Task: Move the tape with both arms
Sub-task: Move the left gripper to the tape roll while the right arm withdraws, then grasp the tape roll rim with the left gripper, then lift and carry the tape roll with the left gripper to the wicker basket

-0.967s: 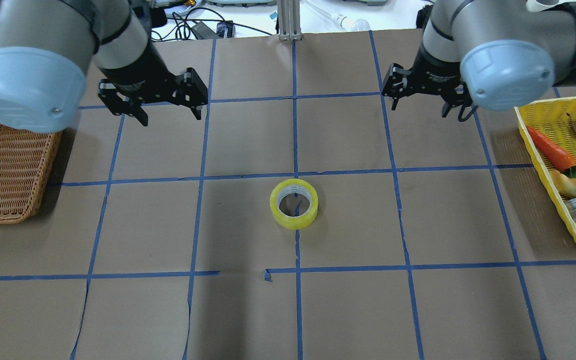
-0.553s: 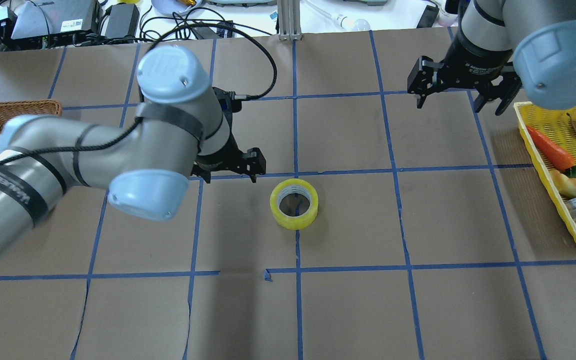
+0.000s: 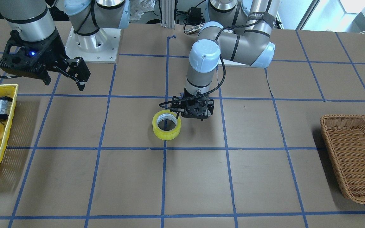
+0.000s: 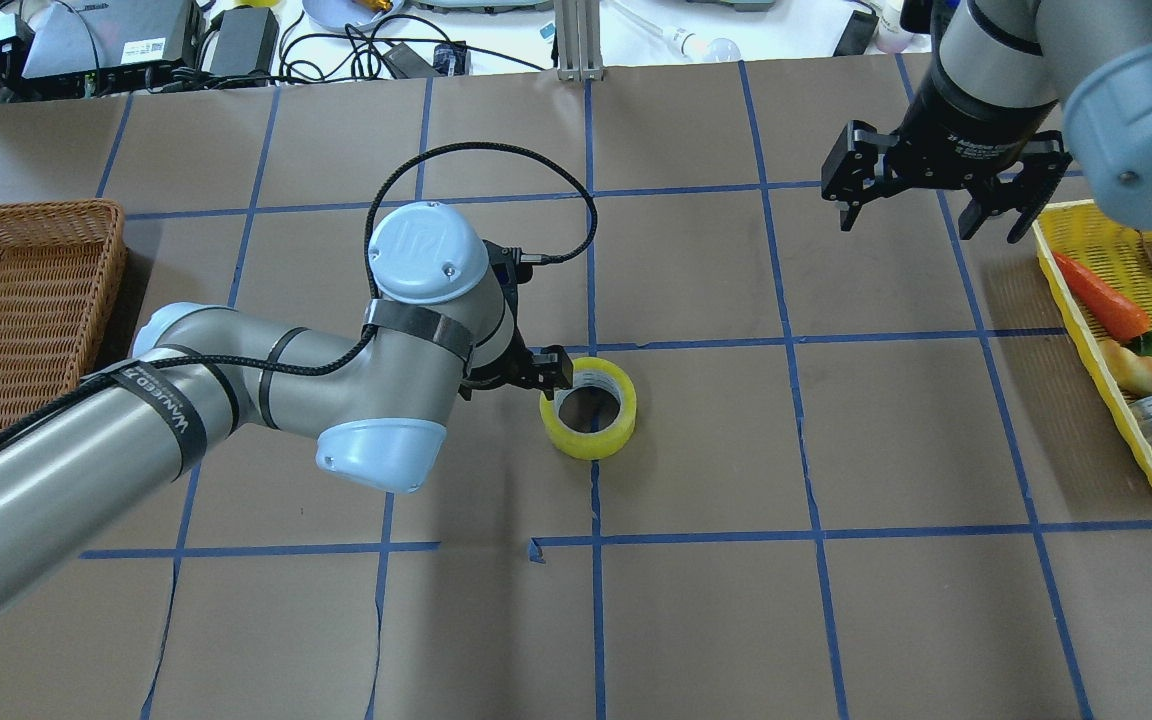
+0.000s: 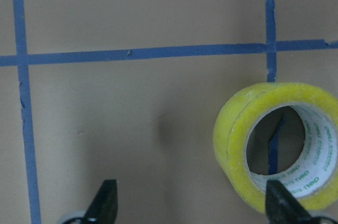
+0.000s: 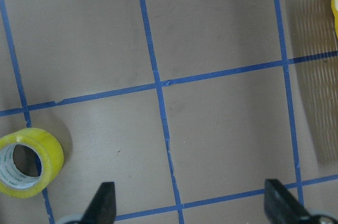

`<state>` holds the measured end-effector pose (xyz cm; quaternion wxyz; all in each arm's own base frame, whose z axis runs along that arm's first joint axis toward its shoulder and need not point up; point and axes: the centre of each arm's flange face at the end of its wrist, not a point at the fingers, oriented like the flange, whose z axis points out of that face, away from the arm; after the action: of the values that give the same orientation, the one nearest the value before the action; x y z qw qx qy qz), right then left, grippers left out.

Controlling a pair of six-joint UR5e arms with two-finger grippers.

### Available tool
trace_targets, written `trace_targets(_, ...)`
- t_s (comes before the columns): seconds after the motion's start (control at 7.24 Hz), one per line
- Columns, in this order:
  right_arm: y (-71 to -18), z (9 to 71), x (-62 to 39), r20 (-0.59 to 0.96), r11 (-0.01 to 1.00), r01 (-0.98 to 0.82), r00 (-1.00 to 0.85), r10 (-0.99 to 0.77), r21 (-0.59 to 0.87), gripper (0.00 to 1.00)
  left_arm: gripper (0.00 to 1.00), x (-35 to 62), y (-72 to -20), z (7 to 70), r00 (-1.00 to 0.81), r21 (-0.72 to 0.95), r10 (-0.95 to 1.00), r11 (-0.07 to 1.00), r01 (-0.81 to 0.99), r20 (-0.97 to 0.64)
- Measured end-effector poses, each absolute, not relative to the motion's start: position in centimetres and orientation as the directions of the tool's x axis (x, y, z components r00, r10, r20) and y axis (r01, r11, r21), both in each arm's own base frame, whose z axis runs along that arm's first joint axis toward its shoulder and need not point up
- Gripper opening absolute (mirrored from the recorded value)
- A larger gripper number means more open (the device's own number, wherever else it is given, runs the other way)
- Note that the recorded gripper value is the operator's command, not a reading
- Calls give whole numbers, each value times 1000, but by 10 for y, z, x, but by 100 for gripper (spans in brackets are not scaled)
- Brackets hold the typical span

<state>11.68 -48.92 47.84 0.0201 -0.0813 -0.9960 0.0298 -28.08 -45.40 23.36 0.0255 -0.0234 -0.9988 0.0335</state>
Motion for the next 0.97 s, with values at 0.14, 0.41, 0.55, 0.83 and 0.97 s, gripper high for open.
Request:
trace_targets(0.14,-488,478,116,39,985,158,-986,161,-62,100,100,-286,-459,220,-997,-77,47,996,43,61)
trace_targets(0.41,-487,478,117,36,986,155,-987,157,-61,100,51,-295,-464,199,-995,-87,30,996,22,95)
trace_targets(0.55,-487,479,118,31,987,151,-988,153,-61,100,32,-302,-461,191,-995,-76,33,997,26,97)
trace_targets(0.83,-486,479,118,31,991,119,-992,121,-61,100,7,-317,-453,186,-995,-67,32,997,26,97)
trace_targets(0.97,-486,480,119,31,993,105,-994,107,-62,100,4,-318,-455,191,-996,-84,37,996,30,83)
